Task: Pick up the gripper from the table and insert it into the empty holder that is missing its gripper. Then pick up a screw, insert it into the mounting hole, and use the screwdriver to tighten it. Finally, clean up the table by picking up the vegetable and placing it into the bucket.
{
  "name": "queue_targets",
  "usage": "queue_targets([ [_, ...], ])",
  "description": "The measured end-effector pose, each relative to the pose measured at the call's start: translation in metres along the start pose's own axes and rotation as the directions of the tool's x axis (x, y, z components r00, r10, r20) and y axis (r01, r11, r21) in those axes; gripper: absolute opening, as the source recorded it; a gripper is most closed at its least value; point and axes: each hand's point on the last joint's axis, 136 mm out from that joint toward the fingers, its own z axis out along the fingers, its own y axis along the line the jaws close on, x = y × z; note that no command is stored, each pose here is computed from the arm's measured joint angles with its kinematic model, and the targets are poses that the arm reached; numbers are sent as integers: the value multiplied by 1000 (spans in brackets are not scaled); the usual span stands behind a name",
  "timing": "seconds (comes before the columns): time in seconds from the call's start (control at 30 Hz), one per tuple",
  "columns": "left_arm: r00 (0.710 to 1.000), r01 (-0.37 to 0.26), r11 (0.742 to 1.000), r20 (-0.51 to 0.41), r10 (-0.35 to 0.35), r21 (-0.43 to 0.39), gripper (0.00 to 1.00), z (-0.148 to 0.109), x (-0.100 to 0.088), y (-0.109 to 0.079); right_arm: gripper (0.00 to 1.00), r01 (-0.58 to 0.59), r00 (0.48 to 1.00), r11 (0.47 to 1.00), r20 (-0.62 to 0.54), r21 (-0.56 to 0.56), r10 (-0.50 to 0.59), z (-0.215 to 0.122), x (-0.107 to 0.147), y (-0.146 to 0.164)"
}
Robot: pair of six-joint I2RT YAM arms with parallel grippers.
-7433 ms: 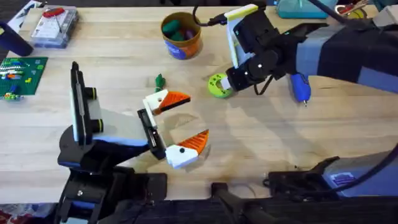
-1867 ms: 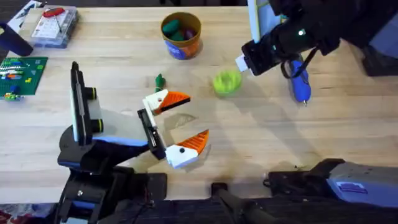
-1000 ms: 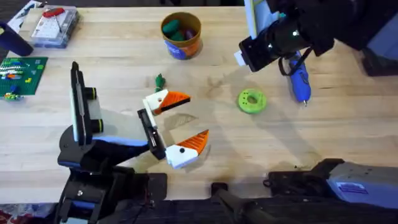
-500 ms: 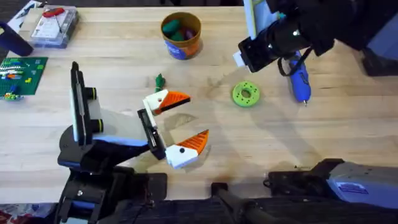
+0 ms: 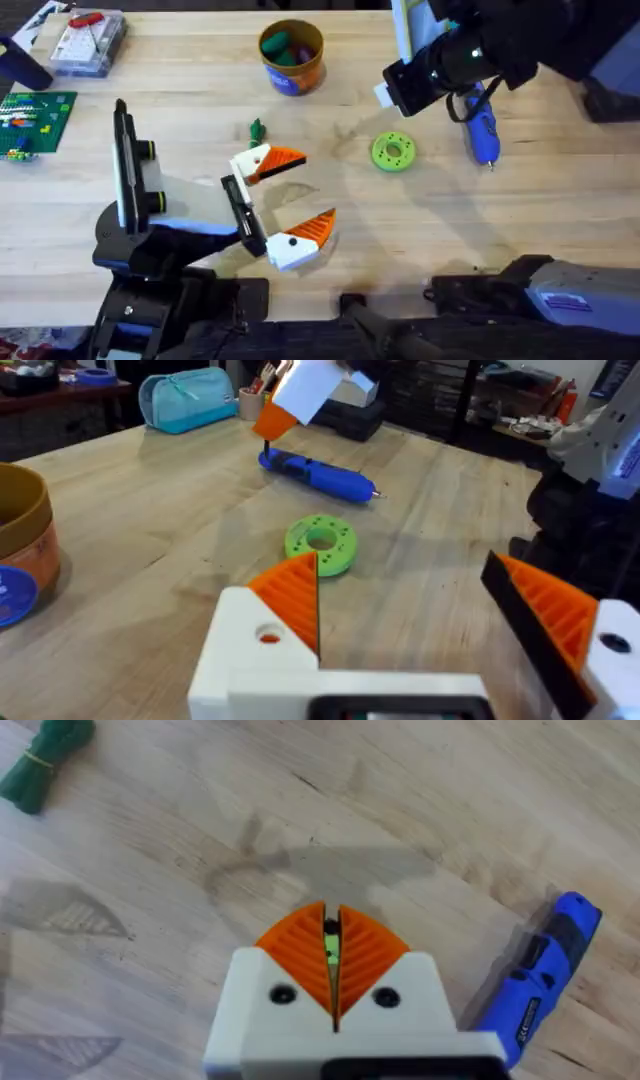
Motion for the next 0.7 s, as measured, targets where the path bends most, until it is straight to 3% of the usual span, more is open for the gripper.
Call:
queue_targets([
  [0.23,1000,0,1000,0,0,0,991,0,0,0,3,56,998,998,5,-18,-56,-9,-5,12],
  [0.53,1000,0,1000,0,0,0,991,0,0,0,3,217,967,971,157,-100,-200,-65,-53,53],
  [0.7,1000,0,1000,0,0,0,991,0,0,0,3,293,944,942,206,-166,-258,-74,-73,76],
])
